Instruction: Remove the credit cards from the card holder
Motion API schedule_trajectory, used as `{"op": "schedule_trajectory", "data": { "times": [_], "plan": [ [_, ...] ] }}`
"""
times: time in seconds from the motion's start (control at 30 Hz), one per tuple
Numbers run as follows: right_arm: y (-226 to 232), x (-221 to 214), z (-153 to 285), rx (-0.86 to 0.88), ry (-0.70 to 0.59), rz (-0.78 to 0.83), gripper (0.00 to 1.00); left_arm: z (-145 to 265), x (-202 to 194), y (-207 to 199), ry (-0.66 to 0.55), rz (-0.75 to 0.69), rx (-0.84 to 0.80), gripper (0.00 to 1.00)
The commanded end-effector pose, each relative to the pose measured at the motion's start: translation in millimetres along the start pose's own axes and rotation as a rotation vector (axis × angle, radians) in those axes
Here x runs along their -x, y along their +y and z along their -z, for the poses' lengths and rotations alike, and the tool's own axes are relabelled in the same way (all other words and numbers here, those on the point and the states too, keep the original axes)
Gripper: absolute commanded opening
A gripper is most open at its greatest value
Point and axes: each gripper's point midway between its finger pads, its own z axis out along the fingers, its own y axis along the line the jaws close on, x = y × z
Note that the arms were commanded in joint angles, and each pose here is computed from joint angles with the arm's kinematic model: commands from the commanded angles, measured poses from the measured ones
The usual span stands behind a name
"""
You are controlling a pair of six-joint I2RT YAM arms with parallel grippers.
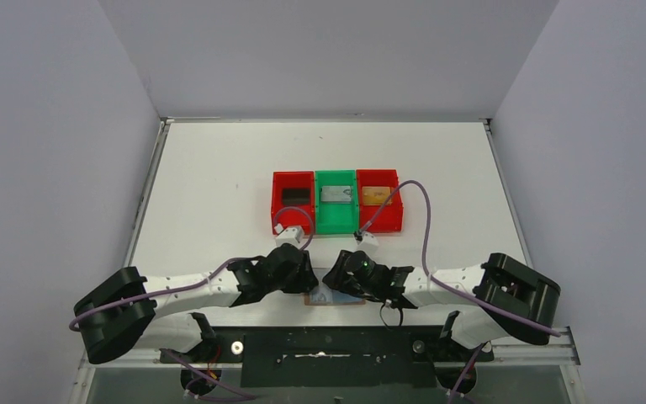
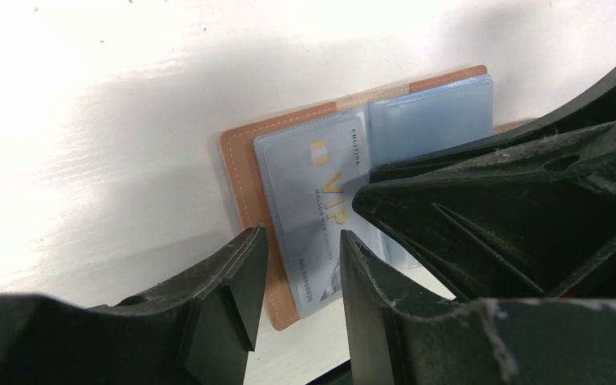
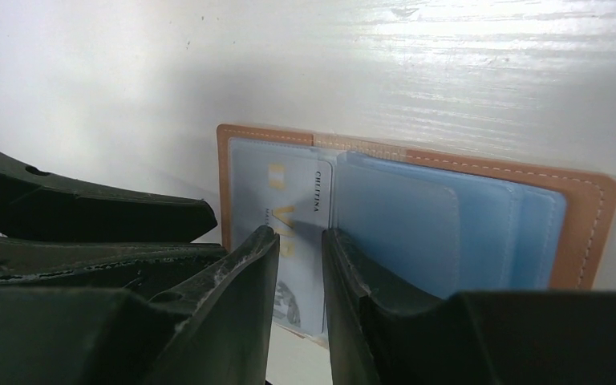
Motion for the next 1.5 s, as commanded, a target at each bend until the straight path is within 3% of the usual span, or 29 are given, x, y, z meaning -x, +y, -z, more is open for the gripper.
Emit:
{"op": "schedule_trajectory", "data": {
  "times": [0.0,0.17,0.53,0.63,0.77,0.83,0.93,1.07,1.13,1.17,1.4,1.47],
  "plan": [
    [5,5,8,0.010,-0.010,0.008,0.29,-1,3,-17,0.017,-0.009,-0.084,0.38],
    [5,10,13,0.001,-0.023,0.008,0.28,-11,-7,-22,0.083,-0.041,-0.086,0.29],
    [-27,3,14,-0.104,-0.009,-0.016,0.29,-9,-4,-20,0.060,-0.031,-0.088,0.14],
    [-24,0,12,-0.078,-0.001,-0.015,0.28,-6,1,-36,0.052,-0.033,-0.153,0.20],
    [-19,4,14,-0.012,-0.046,-0.111,0.19,-5,7,-46,0.041,-0.028,-0.188,0.24],
    [-15,5,20,0.098,-0.085,-0.186,0.19,-6,9,-44,0.025,-0.019,-0.172,0.24],
    [-8,10,29,0.217,-0.114,-0.238,0.22,-10,10,-41,0.014,-0.011,-0.170,0.15],
    [-12,7,25,0.172,-0.081,-0.217,0.24,-10,10,-46,0.023,-0.020,-0.192,0.17],
    [-18,7,24,0.146,-0.085,-0.218,0.24,-8,14,-45,0.010,-0.017,-0.177,0.31],
    [-19,8,24,0.138,-0.088,-0.216,0.24,-7,17,-46,-0.001,-0.017,-0.175,0.33],
    [-31,11,25,0.073,-0.108,-0.263,0.25,-6,8,-51,0.026,0.063,-0.227,0.33],
    [-41,9,26,0.038,-0.114,-0.282,0.26,-10,0,-55,0.055,0.078,-0.254,0.29]
  ]
}}
